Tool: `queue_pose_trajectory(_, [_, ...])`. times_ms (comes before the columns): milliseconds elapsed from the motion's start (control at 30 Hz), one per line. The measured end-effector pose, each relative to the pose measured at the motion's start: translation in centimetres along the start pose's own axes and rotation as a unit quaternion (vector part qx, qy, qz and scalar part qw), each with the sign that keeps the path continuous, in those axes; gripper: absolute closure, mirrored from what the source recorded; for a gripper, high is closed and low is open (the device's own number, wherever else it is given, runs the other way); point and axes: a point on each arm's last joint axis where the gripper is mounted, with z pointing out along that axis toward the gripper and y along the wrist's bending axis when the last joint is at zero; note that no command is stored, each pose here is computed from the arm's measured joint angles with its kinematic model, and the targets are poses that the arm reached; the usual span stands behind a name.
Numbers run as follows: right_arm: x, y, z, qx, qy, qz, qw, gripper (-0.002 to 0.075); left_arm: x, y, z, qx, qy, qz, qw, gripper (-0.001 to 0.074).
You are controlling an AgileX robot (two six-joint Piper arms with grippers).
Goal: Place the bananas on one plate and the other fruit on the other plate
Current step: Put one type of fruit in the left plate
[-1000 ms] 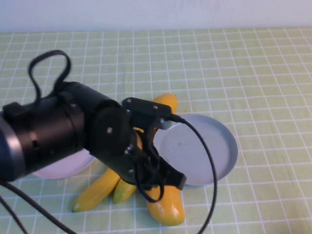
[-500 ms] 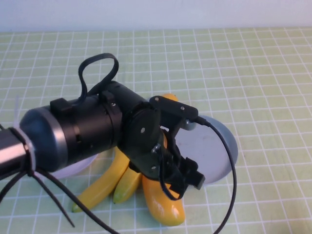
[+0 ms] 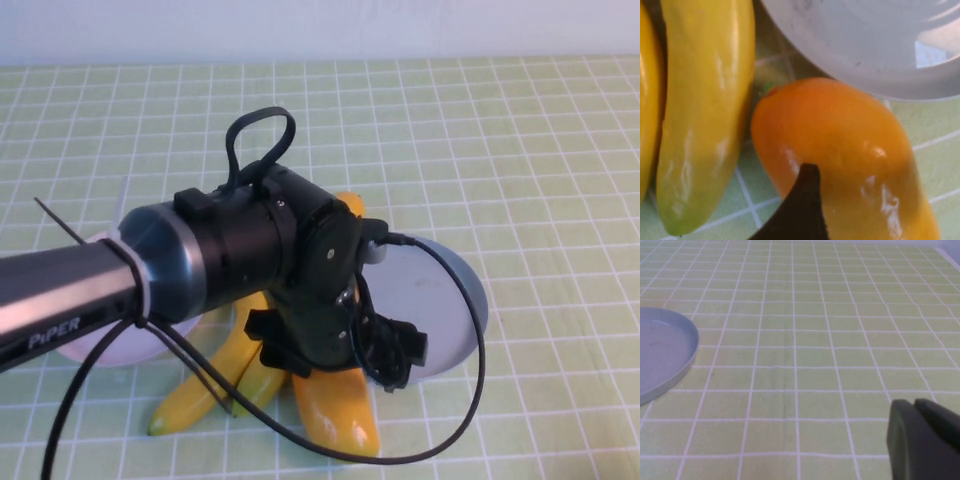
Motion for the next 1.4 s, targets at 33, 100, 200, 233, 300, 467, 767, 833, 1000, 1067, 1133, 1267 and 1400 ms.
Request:
queue_pose_trajectory(33, [0.0,0.0,0.0,0.0,0.0,0.0,1.0,0.0742,0.0,0.1,0.2,-0.003,0.004,-0.002,1.0,0.0066])
queue_pose_trajectory(100, [0.0,0.0,0.0,0.0,0.0,0.0,1.0,0.0742,-0.1,0.4,0.3,-0.007,0.008,-0.006,1.0,0.0066])
queue_pose_trajectory(200, [0.0,0.0,0.0,0.0,0.0,0.0,1.0,0.0742,-0.3,1.0,0.4,-0.014,0.016,-0.013,1.0,0.0066])
queue_pose_trajectory(233, [0.0,0.0,0.0,0.0,0.0,0.0,1.0,0.0742,-0.3,1.1,0.5,-0.016,0.018,-0.014,1.0,0.0066])
queue_pose_trajectory(300, [0.0,0.0,0.0,0.0,0.0,0.0,1.0,0.0742,-0.4,1.3,0.5,-0.018,0.018,-0.016,1.0,0.0066])
queue_pose_trajectory(467, [0.0,0.0,0.0,0.0,0.0,0.0,1.0,0.0742,-0.3,1.4,1.1,-0.028,0.036,-0.017,0.999,0.0066])
queue_pose_trajectory(767, [0.0,0.0,0.0,0.0,0.0,0.0,1.0,0.0742,-0.5,1.4,3.2,-0.037,0.05,-0.018,0.998,0.0066])
queue_pose_trajectory(833, [0.0,0.0,0.0,0.0,0.0,0.0,1.0,0.0742,-0.5,1.4,3.5,-0.038,0.054,-0.013,0.998,0.0066])
queue_pose_trajectory(1000, [0.0,0.0,0.0,0.0,0.0,0.0,1.0,0.0742,-0.5,1.5,4.0,-0.041,0.059,0.002,0.997,0.0077])
queue_pose_trajectory(1067, [0.0,0.0,0.0,0.0,0.0,0.0,1.0,0.0742,-0.5,1.5,4.0,-0.041,0.059,0.005,0.997,0.0131])
queue_pose_trajectory(1133, [0.0,0.0,0.0,0.0,0.0,0.0,1.0,0.0742,-0.5,1.5,4.0,-0.04,0.059,0.019,0.997,0.0165])
queue_pose_trajectory(1267, [0.0,0.0,0.0,0.0,0.0,0.0,1.0,0.0742,-0.5,1.5,4.0,-0.038,0.06,0.06,0.996,0.0165])
queue_pose_trajectory(1400, [0.0,0.0,0.0,0.0,0.0,0.0,1.0,0.0742,-0.4,1.5,2.7,-0.036,0.056,0.08,0.995,0.0165])
